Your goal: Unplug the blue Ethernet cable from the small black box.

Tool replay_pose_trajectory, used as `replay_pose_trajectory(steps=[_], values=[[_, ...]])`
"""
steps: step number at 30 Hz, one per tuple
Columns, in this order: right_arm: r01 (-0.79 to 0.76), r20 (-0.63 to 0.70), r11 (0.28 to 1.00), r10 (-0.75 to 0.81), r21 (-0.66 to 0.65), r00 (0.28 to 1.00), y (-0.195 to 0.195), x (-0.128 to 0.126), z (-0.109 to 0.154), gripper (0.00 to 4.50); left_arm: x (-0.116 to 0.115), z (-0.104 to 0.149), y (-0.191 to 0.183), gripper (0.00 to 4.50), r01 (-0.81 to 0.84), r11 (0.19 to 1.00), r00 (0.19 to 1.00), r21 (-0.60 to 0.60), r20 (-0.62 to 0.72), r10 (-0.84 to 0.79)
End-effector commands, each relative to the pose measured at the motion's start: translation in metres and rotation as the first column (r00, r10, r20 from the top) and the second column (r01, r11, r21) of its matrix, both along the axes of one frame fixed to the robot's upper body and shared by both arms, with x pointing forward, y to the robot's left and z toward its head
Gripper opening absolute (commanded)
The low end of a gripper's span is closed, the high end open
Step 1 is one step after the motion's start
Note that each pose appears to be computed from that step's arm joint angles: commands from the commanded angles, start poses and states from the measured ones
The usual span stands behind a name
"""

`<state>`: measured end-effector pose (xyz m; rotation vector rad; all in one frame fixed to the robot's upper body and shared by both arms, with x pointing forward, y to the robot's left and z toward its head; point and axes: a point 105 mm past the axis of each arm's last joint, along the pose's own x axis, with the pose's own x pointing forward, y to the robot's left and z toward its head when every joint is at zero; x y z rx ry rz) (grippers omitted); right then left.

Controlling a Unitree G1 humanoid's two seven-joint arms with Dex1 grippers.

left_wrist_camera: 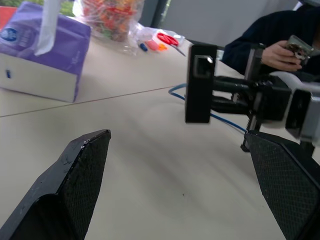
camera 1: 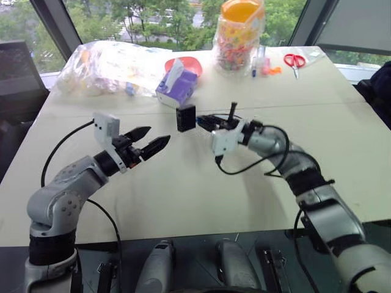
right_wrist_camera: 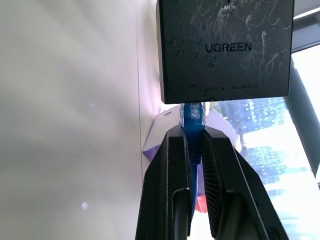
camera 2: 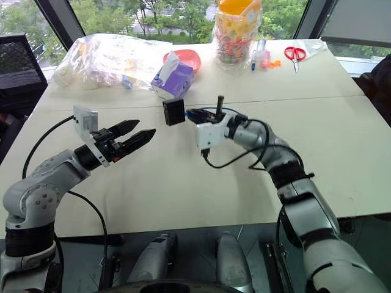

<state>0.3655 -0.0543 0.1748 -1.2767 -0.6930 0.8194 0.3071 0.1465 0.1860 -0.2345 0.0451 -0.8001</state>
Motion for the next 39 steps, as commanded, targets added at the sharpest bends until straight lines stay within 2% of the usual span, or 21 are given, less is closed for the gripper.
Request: replay_pose_trajectory(steps=[1,12,16,23,27,30,35,37,38,39], values=[[-0.022,0.133,0.999,0.016,0.046,0.991,0.011,-0.015,0.029,0.07,0.000,0.011,-0.007,4.50,0.071,0.997,0.997,0.006,0.033,-0.071],[-0.037,0.139,0.999,0.034,0.022,0.990,0.023,-0.023,0.027,0.07,0.002,0.015,-0.019,4.50,0.145,0.986,0.985,0.080,0.086,-0.152],[-0.054,0.127,0.999,0.054,-0.006,0.990,0.026,-0.027,0.022,0.00,0.004,0.018,-0.019,3.35,0.137,0.988,0.984,0.074,0.104,-0.144],[-0.070,0.119,0.997,0.072,-0.020,0.990,0.028,-0.030,0.019,0.00,0.008,0.028,-0.018,0.45,0.119,0.993,0.985,0.025,0.123,-0.121],[-0.076,0.110,0.997,0.078,-0.023,0.991,0.028,-0.031,0.018,0.00,0.007,0.025,-0.019,0.46,0.120,0.992,0.986,0.032,0.115,-0.123],[-0.089,0.028,0.996,0.090,-0.006,0.996,0.025,-0.031,0.018,0.00,0.009,0.020,-0.016,0.46,0.104,0.993,0.989,0.049,0.096,-0.109],[-0.103,-0.155,0.992,0.113,0.072,0.981,0.020,-0.029,0.025,2.31,0.011,0.020,-0.012,0.46,0.108,0.992,0.989,0.061,0.090,-0.113],[-0.134,-0.323,0.983,0.168,0.125,0.931,0.017,-0.033,0.028,3.40,0.008,0.019,-0.011,0.46,0.133,0.988,0.987,0.076,0.081,-0.139],[-0.152,-0.427,0.976,0.204,0.153,0.881,0.014,-0.036,0.032,3.86,0.003,0.020,-0.009,0.46,0.172,0.982,0.982,0.075,0.062,-0.177],[-0.175,-0.517,0.969,0.242,0.176,0.821,0.010,-0.040,0.035,3.86,-0.002,0.022,-0.008,0.46,0.210,0.975,0.976,0.067,0.048,-0.213]])
